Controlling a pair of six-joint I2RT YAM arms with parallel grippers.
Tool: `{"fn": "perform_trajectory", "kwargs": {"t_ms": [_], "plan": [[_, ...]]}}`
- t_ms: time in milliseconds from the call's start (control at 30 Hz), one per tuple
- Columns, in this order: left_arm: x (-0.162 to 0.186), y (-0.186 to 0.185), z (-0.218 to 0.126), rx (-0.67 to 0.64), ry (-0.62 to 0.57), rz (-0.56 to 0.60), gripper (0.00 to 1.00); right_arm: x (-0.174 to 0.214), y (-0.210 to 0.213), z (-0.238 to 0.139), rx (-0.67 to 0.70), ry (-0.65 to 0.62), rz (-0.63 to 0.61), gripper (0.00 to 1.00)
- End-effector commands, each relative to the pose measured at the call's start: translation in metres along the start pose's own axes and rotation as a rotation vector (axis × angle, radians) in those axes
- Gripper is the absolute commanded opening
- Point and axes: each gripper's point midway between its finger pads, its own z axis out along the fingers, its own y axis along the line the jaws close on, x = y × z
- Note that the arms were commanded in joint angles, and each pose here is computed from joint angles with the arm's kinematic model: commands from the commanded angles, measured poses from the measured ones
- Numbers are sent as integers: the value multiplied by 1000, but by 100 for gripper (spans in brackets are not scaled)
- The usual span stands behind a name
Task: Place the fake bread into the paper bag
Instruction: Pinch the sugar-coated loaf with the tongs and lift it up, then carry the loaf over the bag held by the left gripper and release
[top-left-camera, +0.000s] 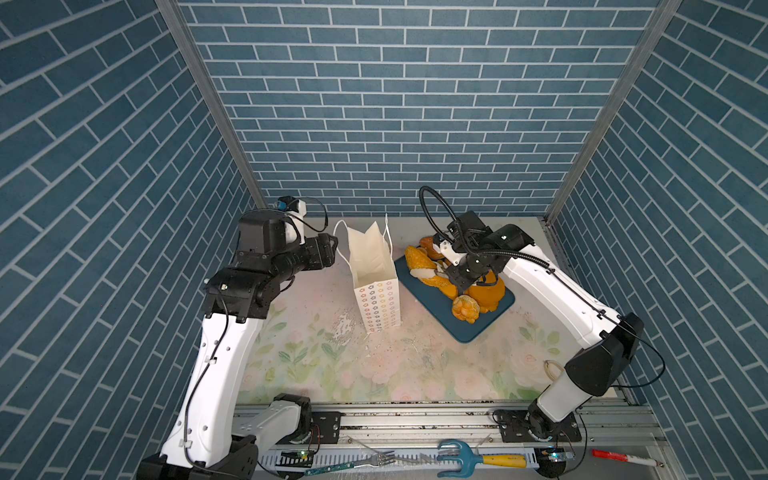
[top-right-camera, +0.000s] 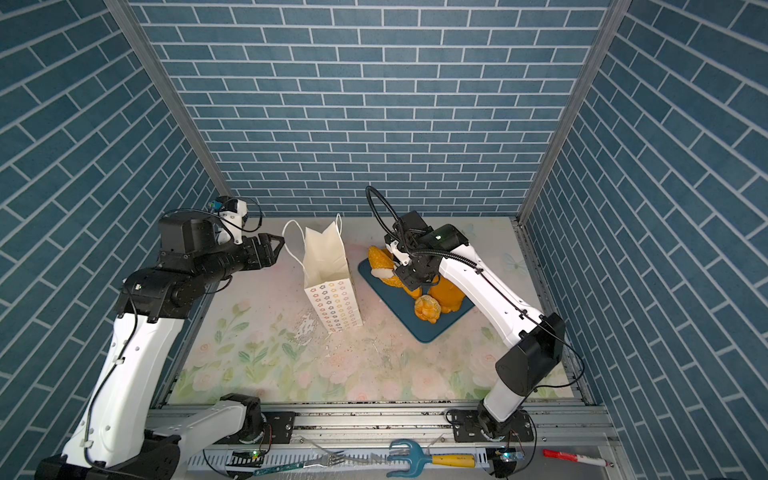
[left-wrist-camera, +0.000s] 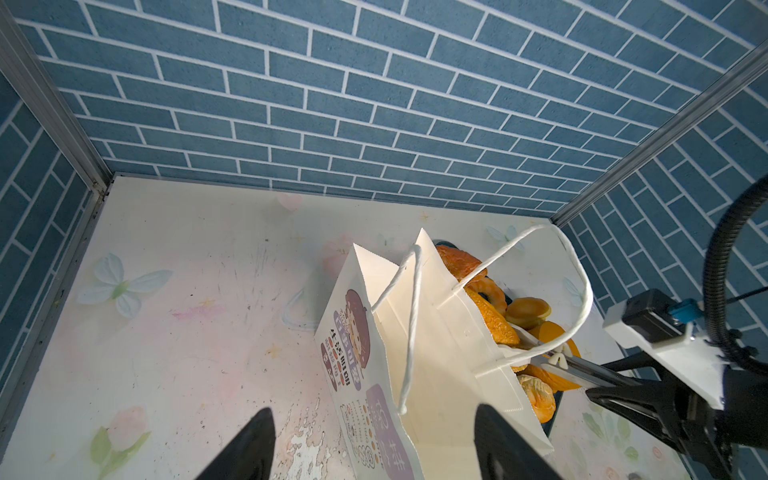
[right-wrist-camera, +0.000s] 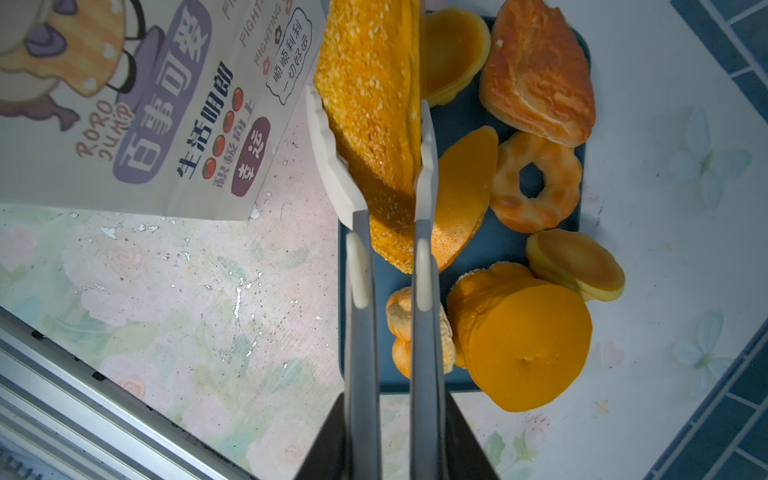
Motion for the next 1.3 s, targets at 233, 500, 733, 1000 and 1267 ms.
{"fn": "perform_trajectory", "kwargs": {"t_ms": [233,500,733,1000,1267], "plan": [[-10,-4,0,2,-3,51,77,-19,-36,-81,107,-204,209,27],[-13,2,13,-33,42,58,77,-55,-38,-143,73,-383,282,27],[-13,0,28,-15,72,52,77,-92,-25,-187,3,-519,255,26],[-11,-6,43,30,89,28,75,-122,10,-212,-103,-651,205,26],[-4,10,51,-49,92,-15,43,-136,59,-228,-189,-724,116,26]]}}
